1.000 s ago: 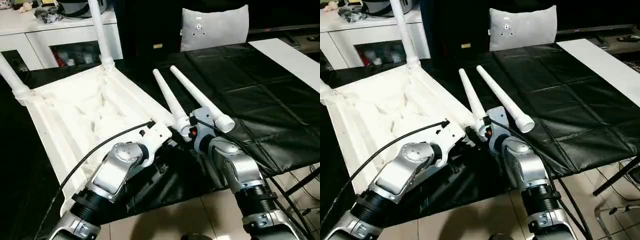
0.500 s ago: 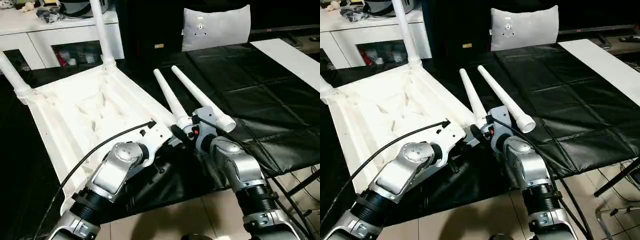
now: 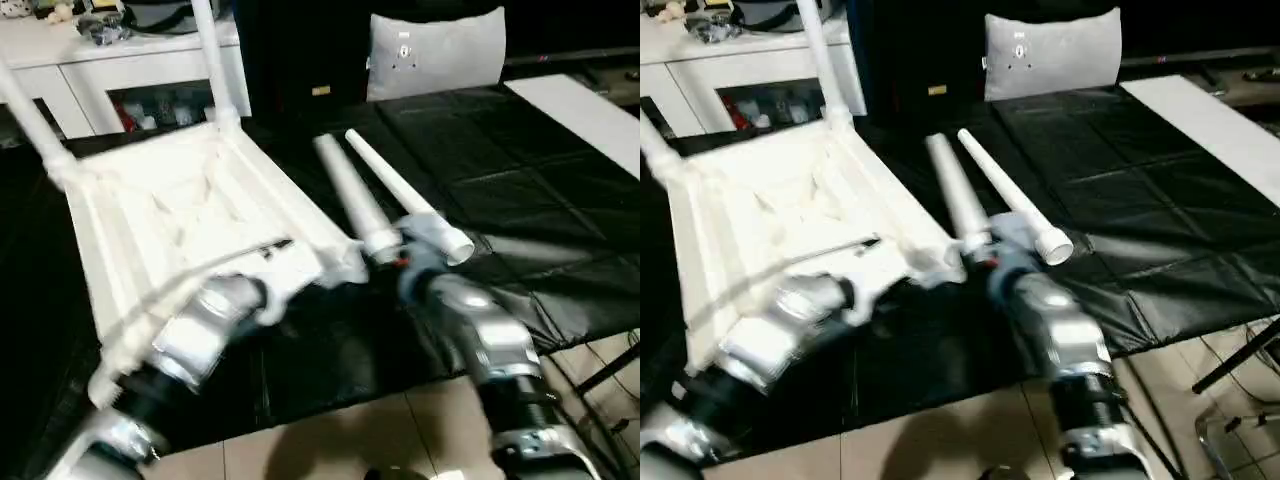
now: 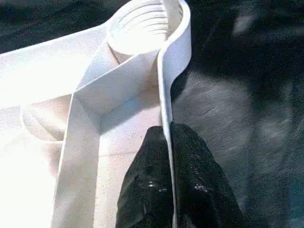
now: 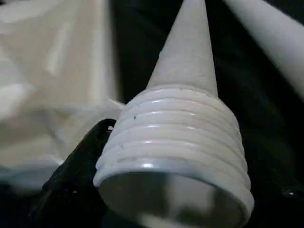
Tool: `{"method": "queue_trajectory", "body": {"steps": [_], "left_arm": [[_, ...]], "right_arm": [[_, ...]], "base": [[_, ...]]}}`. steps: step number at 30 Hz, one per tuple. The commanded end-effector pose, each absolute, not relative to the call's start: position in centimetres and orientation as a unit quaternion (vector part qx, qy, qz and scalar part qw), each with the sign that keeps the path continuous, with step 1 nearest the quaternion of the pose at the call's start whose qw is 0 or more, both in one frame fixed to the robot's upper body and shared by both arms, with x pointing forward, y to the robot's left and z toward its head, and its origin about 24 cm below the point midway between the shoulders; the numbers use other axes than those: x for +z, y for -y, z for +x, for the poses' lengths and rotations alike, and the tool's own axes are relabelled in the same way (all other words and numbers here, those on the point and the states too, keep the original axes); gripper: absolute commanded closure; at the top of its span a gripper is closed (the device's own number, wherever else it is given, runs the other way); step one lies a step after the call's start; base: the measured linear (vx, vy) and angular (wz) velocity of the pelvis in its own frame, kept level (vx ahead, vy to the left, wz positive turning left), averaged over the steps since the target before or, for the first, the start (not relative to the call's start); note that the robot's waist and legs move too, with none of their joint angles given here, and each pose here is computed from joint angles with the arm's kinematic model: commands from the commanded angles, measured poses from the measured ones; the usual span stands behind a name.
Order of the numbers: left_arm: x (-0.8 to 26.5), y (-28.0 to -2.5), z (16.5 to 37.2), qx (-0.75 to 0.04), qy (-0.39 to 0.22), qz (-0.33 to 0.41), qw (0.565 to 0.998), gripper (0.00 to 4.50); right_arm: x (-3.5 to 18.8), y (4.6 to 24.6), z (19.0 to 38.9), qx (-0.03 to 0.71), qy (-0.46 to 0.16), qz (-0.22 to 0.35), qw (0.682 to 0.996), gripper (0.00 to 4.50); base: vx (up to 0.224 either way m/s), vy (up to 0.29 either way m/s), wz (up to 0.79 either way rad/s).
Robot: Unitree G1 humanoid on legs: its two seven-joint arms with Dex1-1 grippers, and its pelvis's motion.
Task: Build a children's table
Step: Insert table leg to table base
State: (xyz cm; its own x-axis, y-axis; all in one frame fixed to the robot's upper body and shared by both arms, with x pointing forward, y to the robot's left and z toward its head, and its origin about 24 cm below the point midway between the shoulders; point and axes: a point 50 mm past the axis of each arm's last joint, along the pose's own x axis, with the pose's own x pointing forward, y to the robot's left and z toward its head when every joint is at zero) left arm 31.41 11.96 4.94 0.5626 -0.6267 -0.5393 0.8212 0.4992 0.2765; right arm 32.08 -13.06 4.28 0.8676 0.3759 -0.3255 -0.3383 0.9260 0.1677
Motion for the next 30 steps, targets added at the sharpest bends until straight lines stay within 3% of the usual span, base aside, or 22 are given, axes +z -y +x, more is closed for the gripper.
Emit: {"method": "queue_trajectory", "body": {"steps": [1,3,4,7,11,16,19,22,23,25,30], "left_arm": [[5.7,-13.8,32.3,-0.399,-0.184,0.288,0.851,4.50],[5.8,-14.6,32.8,-0.403,-0.188,0.281,0.851,4.50],[5.9,-14.8,33.0,-0.408,-0.189,0.273,0.850,3.94],[6.4,-15.0,33.3,-0.421,-0.179,0.249,0.854,3.94],[7.0,-14.9,33.5,-0.421,-0.160,0.232,0.862,3.54],[8.5,-14.4,33.9,-0.419,-0.124,0.148,0.887,3.09],[10.3,-13.6,34.4,-0.413,-0.083,0.038,0.906,3.05],[11.9,-13.0,35.2,-0.384,-0.058,-0.081,0.918,2.70],[12.0,-12.9,35.3,-0.379,-0.058,-0.092,0.919,2.66],[12.2,-12.5,36.2,-0.330,-0.079,-0.213,0.916,2.44],[11.2,-11.8,36.5,-0.292,-0.116,-0.282,0.906,2.15]], "right_arm": [[4.9,13.3,32.2,0.177,-0.153,0.066,0.970,1.50],[6.1,13.5,32.4,0.179,-0.111,0.090,0.973,1.52],[6.4,13.6,32.4,0.180,-0.100,0.095,0.974,1.53],[6.6,14.3,32.3,0.174,-0.078,0.092,0.977,1.53],[6.4,14.4,32.1,0.175,-0.072,0.089,0.978,1.56],[7.3,13.4,31.6,0.217,-0.027,0.082,0.972,1.58],[7.9,12.9,31.5,0.234,0.006,0.085,0.969,1.59],[8.3,12.6,31.3,0.246,0.028,0.086,0.965,1.62],[8.4,12.6,31.3,0.247,0.029,0.087,0.965,1.64],[8.8,12.1,31.3,0.257,0.047,0.089,0.961,1.66],[9.1,11.8,31.4,0.264,0.056,0.087,0.959,1.70]], "base": [[0.000,0.000,0.00],[0.000,0.000,0.00],[0.000,0.000,0.00],[0.000,0.000,0.00],[0.000,0.000,0.00],[0.000,0.000,0.00],[0.000,0.000,0.00],[0.000,0.000,0.00],[0.000,0.000,0.00],[0.000,0.000,0.00],[0.000,0.000,0.00]]}}
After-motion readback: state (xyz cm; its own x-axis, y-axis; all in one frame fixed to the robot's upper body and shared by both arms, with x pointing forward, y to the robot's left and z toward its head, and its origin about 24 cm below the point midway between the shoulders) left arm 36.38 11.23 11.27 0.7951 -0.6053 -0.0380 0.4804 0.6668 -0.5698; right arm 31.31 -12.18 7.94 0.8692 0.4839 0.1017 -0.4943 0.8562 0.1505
